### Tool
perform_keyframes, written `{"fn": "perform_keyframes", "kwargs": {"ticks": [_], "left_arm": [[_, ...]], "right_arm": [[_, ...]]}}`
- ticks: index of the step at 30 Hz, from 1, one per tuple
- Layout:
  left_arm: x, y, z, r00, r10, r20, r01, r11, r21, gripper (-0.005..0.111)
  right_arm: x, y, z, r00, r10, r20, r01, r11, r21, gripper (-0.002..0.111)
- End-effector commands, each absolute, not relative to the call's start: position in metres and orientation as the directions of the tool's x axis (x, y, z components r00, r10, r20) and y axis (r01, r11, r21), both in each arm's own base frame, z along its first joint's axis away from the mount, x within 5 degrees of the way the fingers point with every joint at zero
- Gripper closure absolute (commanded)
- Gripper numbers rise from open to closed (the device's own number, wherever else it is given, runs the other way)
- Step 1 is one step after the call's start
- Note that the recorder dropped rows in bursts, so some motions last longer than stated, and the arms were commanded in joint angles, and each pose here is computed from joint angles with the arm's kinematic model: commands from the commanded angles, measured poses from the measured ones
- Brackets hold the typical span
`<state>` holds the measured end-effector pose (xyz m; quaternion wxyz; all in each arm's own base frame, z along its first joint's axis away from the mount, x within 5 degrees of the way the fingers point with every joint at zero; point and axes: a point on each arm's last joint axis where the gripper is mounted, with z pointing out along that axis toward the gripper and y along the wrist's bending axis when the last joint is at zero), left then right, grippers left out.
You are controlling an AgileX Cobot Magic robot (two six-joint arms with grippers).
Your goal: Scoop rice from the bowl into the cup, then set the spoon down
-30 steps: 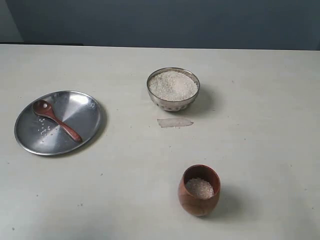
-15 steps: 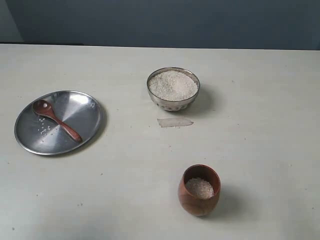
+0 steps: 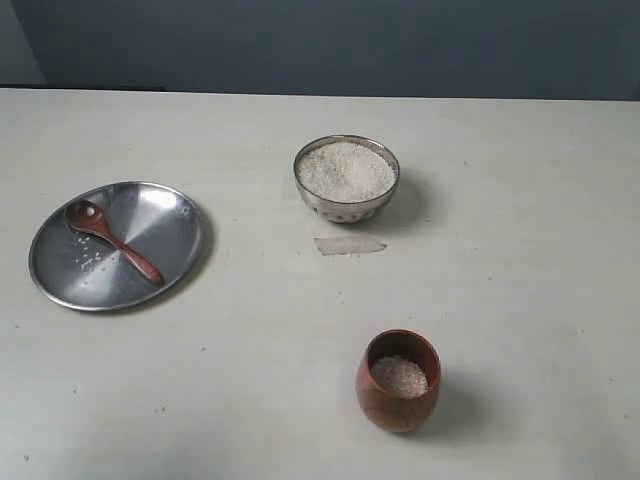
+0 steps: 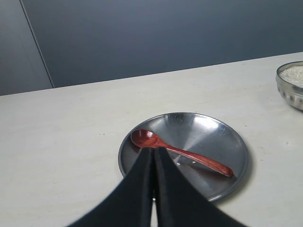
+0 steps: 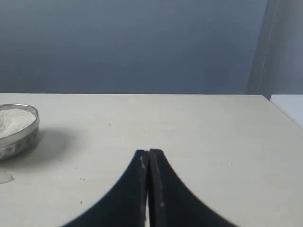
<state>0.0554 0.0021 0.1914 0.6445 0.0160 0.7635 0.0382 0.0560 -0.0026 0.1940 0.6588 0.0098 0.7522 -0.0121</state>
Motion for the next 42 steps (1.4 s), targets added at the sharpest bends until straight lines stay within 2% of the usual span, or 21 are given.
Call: {"fn": "perform_keyframes", "kwargs": {"ticks": [1, 42], "left_arm": [[0.0553, 0.0022, 0.1908, -0.161, 0.067, -0.985, -0.029, 0.997, 0.073, 0.106], [0.0553, 0.0025, 0.1908, -0.161, 0.068, -0.985, -0.034, 0.997, 0.075, 0.106]], "right_arm": [[0.0558, -0.0028, 0.1945, -0.119, -0.005, -0.993, 0.033, 0.999, -0.009, 0.108], [0.0558, -0.0023, 0.1944, -0.119, 0.017, -0.993, 0.031, 0.999, 0.014, 0.108]]}}
